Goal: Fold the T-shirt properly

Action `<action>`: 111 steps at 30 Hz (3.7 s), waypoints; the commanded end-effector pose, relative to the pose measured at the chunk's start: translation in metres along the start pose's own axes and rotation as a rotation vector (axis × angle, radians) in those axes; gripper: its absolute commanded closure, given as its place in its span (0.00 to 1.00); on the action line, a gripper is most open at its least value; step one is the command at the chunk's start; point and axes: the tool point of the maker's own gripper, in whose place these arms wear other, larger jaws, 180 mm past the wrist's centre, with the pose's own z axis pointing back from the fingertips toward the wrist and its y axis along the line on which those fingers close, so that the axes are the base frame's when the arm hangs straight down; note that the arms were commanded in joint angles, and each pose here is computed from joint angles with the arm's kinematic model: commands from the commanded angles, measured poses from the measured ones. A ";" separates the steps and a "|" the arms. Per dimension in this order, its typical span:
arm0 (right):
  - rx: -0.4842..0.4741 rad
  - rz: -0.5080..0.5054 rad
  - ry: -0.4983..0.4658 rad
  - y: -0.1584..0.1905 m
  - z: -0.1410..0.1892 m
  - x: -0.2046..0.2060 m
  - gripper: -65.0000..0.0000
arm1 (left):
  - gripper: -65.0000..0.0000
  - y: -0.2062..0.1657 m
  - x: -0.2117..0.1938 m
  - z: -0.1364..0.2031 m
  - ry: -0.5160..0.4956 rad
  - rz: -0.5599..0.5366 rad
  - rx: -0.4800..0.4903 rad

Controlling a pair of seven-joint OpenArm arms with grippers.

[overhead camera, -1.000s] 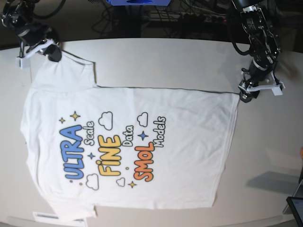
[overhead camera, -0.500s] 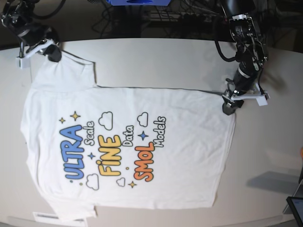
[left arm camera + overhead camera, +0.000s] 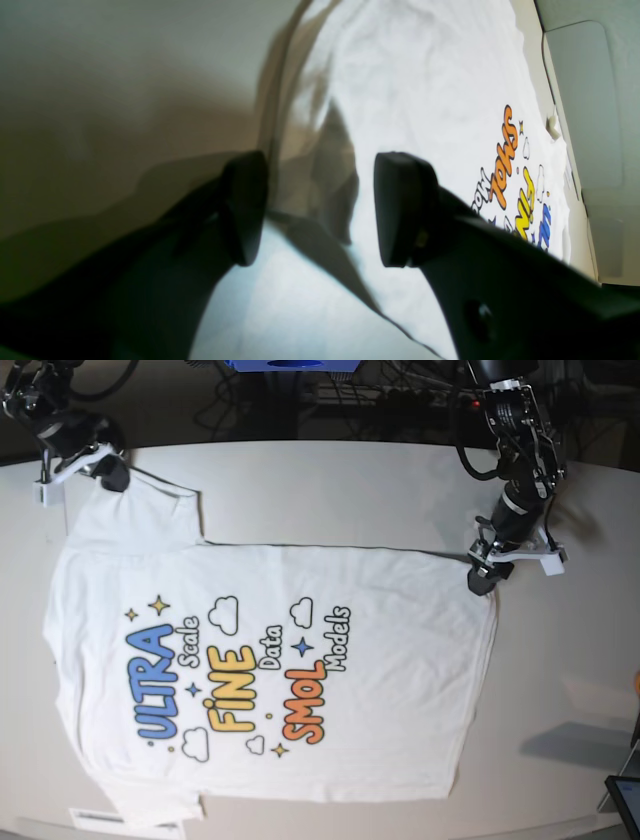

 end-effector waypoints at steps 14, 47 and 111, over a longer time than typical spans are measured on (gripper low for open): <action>0.013 0.021 -0.029 0.003 0.003 0.010 0.99 | 0.47 0.075 -0.031 0.046 0.094 0.099 0.195; 0.015 0.022 -0.033 0.004 0.002 0.012 0.99 | 0.48 0.033 -0.054 -0.014 0.177 0.166 0.123; -0.201 0.105 -0.012 -0.016 0.075 0.025 0.99 | 1.00 0.037 -0.027 0.109 0.144 -0.232 0.210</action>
